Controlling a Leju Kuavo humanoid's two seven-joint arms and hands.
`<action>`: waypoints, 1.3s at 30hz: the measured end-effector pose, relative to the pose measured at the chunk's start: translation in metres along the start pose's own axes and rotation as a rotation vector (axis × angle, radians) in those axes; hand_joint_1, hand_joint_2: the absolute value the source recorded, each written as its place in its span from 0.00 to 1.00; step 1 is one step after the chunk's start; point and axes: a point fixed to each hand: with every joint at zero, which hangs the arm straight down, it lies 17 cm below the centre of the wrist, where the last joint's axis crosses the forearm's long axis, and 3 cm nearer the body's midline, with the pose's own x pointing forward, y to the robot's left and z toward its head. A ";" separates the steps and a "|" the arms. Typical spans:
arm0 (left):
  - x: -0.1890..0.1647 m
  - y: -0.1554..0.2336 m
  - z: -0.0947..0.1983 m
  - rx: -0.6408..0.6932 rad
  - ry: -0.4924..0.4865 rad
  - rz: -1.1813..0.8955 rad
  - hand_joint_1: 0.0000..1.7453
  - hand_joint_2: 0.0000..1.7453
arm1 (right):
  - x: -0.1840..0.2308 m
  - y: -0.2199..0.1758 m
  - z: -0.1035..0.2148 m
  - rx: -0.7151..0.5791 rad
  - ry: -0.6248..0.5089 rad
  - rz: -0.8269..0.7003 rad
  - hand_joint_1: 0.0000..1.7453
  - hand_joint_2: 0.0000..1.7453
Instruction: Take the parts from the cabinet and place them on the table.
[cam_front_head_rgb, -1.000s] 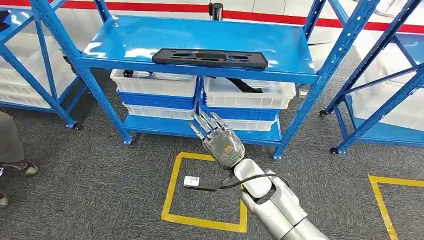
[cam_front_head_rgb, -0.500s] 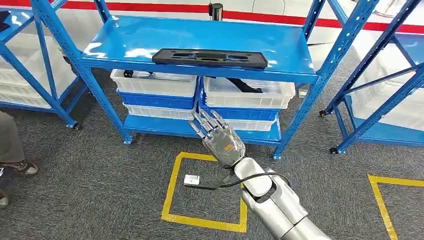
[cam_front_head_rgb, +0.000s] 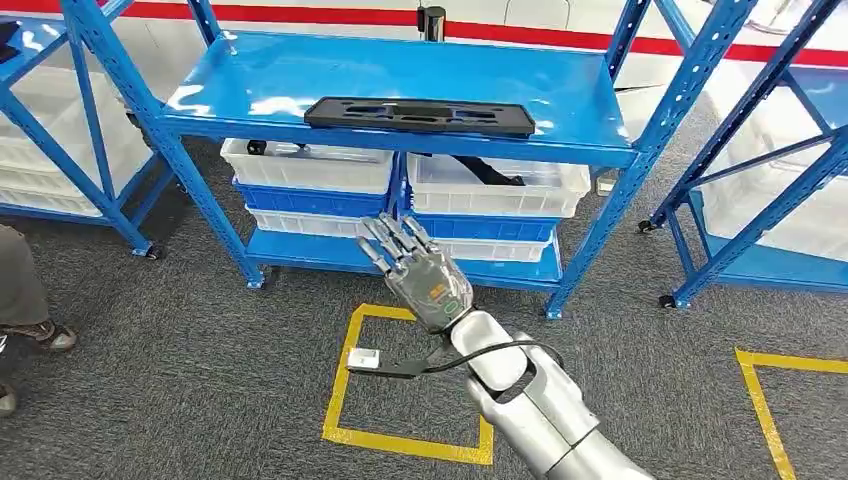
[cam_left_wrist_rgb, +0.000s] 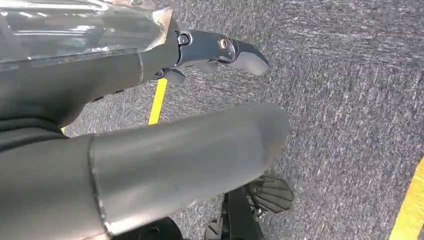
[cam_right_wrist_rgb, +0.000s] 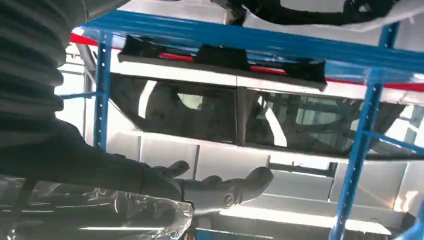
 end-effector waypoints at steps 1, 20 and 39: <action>0.001 -0.002 0.001 -0.001 0.000 -0.001 0.00 0.00 | 0.001 -0.002 -0.003 -0.001 -0.002 -0.003 0.00 1.00; 0.015 -0.012 0.001 -0.028 -0.037 -0.033 0.00 0.00 | -0.033 0.014 0.020 0.021 0.076 0.041 0.00 1.00; 0.018 -0.006 -0.001 0.004 -0.027 -0.002 0.00 0.00 | -0.042 0.021 0.009 0.038 0.077 0.038 0.00 1.00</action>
